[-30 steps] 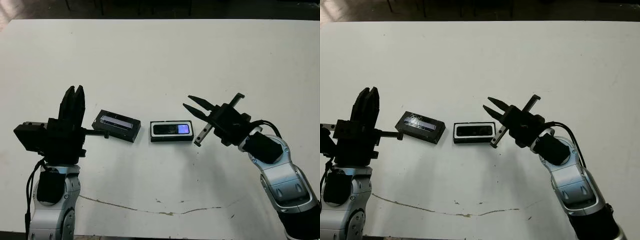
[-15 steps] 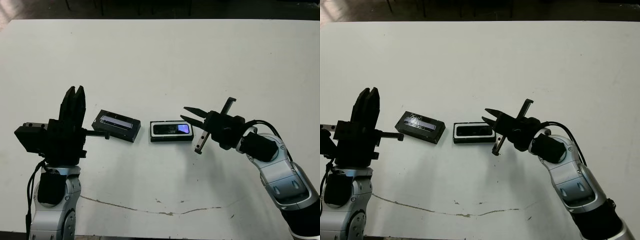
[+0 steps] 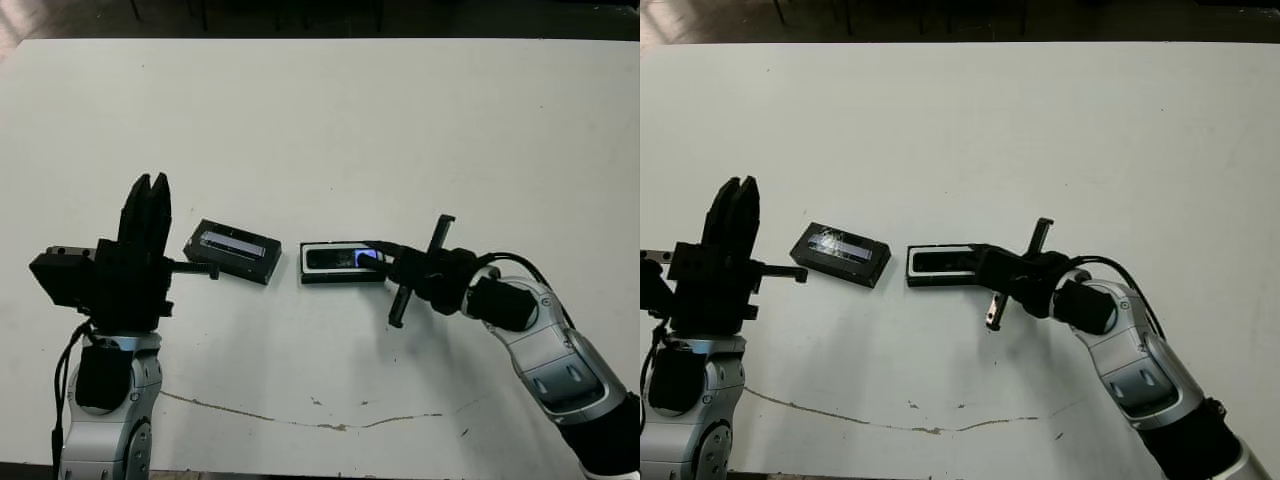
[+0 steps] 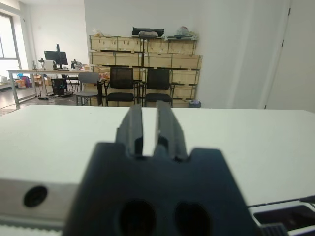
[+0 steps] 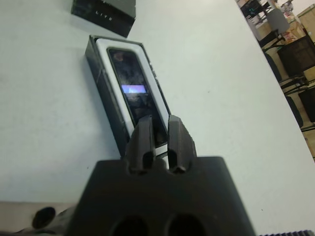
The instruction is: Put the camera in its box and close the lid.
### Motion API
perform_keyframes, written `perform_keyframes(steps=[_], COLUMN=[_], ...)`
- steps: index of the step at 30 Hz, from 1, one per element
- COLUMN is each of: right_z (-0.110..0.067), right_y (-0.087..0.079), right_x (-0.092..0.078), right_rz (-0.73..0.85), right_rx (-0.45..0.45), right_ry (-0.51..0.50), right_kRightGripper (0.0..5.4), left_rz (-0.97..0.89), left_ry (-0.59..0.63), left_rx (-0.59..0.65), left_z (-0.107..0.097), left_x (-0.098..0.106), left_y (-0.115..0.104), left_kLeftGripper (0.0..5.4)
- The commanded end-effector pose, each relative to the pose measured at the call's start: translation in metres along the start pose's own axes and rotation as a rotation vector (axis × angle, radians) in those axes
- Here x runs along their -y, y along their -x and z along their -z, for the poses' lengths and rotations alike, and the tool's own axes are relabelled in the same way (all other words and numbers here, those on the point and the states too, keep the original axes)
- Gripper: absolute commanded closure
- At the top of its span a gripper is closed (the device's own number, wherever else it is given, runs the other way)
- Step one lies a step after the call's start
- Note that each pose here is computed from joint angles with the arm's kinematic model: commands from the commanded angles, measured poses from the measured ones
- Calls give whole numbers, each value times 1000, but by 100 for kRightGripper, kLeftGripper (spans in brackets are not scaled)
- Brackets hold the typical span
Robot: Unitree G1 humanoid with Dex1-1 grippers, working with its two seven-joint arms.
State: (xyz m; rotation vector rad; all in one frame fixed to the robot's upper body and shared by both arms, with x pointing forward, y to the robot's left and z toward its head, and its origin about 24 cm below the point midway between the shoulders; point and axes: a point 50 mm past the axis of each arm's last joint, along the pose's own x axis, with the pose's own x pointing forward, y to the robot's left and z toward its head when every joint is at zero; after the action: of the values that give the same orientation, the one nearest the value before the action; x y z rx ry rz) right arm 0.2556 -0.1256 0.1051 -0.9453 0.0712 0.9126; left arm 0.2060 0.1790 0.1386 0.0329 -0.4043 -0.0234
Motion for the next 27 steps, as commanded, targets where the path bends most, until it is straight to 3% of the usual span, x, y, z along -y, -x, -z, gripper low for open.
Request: perform_keyframes(steps=[1,8,13,17,23,27], right_z=[9,7,-1,-9,-10,-1], right_y=[0,2,8,22,46,55], right_x=[-8,-6,-2,12,37,43], right_rz=[-59,-17,297,491,655,681], right_rx=[-49,-23,196,358,416,411], right_ry=[-25,-31,-258,-430,-581,-623], right_kRightGripper=[539,539,539,539,539,539], left_rz=[-6,-8,-23,-18,-5,17], left_ry=[-8,-1,-16,-26,-67,-121], left_rx=[-34,-38,-46,-44,-45,-34], left_z=[6,7,8,8,5,-4], left_x=[-2,-2,-3,-4,-9,-18], left_y=[2,2,3,5,6,2], left_kLeftGripper=[540,540,540,540,540,540])
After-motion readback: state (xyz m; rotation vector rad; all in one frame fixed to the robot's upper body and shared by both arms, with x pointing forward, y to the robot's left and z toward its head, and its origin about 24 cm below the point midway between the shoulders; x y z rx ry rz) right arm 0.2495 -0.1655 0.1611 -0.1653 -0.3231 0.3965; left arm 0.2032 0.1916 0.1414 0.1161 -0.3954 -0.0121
